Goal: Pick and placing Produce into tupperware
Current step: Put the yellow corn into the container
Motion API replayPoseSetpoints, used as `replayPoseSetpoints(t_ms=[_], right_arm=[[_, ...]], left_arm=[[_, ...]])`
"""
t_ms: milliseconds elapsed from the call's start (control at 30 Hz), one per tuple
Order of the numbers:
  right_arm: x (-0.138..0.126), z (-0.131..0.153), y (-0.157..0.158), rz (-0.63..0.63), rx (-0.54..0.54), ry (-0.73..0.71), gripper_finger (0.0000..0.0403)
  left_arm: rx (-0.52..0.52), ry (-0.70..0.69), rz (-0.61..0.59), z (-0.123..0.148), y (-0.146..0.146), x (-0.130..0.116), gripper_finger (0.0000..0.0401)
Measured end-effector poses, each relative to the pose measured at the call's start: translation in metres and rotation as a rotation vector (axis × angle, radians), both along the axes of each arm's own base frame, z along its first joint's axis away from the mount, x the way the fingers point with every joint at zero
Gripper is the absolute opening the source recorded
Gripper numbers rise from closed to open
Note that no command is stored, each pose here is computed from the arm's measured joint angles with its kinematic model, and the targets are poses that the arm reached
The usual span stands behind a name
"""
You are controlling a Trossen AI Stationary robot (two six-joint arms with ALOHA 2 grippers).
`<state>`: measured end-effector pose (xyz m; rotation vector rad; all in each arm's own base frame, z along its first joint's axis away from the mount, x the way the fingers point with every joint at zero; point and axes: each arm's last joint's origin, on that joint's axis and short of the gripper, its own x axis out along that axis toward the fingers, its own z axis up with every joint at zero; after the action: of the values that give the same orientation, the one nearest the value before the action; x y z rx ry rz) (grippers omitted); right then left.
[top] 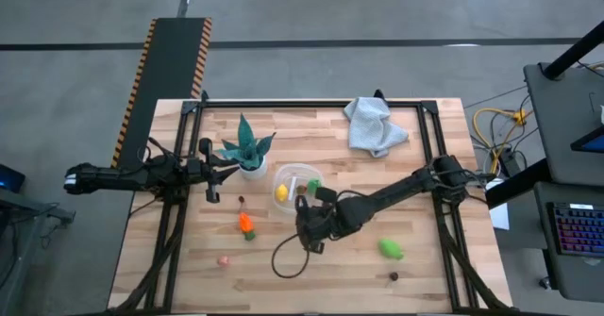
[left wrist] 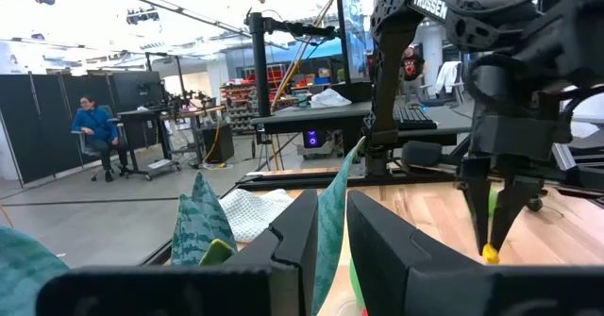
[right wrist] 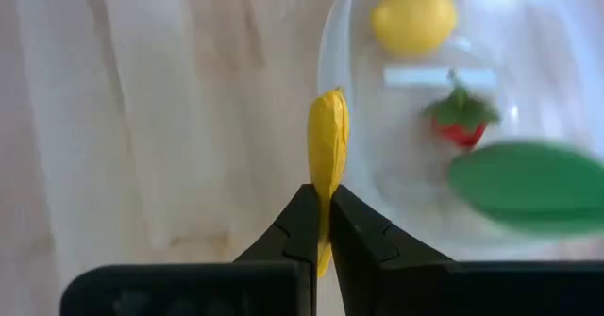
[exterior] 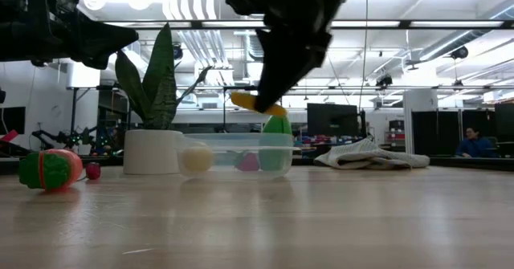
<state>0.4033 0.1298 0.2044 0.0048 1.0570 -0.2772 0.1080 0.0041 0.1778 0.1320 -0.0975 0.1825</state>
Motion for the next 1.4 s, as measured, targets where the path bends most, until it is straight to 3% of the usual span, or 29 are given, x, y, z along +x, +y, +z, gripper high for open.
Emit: replayPoseSetpoints(t_ms=[500,733,1400], right_arm=[[0.018,0.002,-0.050,0.041,-0.064,-0.007,0.0012],[0.023,0.003,-0.068,0.072,-0.023,-0.004,0.0012],[0.023,0.001,-0.071,0.072,-0.019,0.001,0.0012]], left_arm=[[0.000,0.000,0.000,0.000,0.000,0.000,0.0048],[0.000,0.000,0.000,0.000,0.000,0.000,0.0048],[0.000,0.000,0.000,0.000,0.000,0.000,0.0048]])
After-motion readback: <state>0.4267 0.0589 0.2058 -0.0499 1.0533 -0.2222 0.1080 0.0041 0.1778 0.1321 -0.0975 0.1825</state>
